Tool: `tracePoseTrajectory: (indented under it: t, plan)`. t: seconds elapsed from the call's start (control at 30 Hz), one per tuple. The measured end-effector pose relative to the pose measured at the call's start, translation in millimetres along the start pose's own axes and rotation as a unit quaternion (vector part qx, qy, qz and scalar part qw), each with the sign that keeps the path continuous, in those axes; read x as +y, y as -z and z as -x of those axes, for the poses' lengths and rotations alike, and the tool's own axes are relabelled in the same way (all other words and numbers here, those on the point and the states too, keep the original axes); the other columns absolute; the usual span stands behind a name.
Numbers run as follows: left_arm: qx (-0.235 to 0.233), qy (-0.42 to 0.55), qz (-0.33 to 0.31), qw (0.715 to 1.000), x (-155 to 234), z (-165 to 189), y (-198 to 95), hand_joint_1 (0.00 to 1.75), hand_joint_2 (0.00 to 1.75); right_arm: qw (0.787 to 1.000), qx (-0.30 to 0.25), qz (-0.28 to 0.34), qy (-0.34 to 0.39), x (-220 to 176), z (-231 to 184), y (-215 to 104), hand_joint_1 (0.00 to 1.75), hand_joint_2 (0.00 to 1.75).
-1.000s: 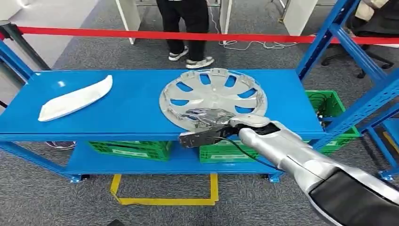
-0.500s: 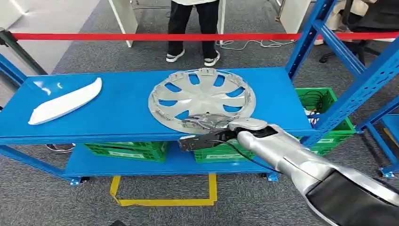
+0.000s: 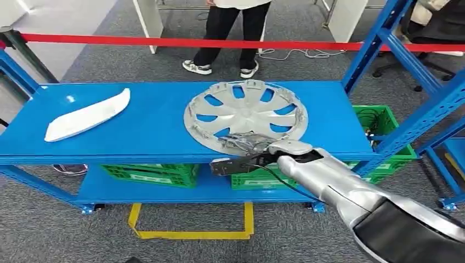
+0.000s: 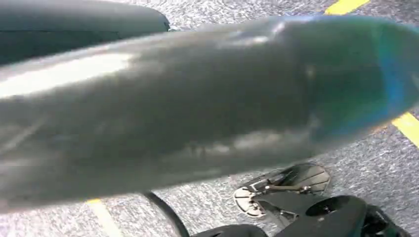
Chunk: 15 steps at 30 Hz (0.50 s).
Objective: Take the parts from the cabinet and place them on the table.
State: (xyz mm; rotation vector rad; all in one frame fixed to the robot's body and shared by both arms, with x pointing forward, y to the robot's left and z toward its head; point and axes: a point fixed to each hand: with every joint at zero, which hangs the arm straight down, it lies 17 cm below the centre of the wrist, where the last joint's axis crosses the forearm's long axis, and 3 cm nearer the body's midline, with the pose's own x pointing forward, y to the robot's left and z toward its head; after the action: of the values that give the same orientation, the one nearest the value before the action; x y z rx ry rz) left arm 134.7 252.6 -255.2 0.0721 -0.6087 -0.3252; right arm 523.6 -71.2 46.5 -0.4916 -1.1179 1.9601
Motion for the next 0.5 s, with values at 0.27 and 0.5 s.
tracePoseTrajectory:
  t: [0.27, 0.5]
  plan:
    - [0.002, -0.002, -0.002, 1.000, 0.9, 1.3, -0.3, 0.00, 0.00, 1.000, -0.001, 0.000, -0.001, -2.6, -2.4, 1.0, 1.66, 1.75]
    - [0.003, -0.003, -0.004, 1.000, 1.5, 3.3, -1.0, 0.00, 0.00, 1.000, -0.006, -0.005, -0.002, -1.7, -1.3, 0.2, 1.75, 1.75]
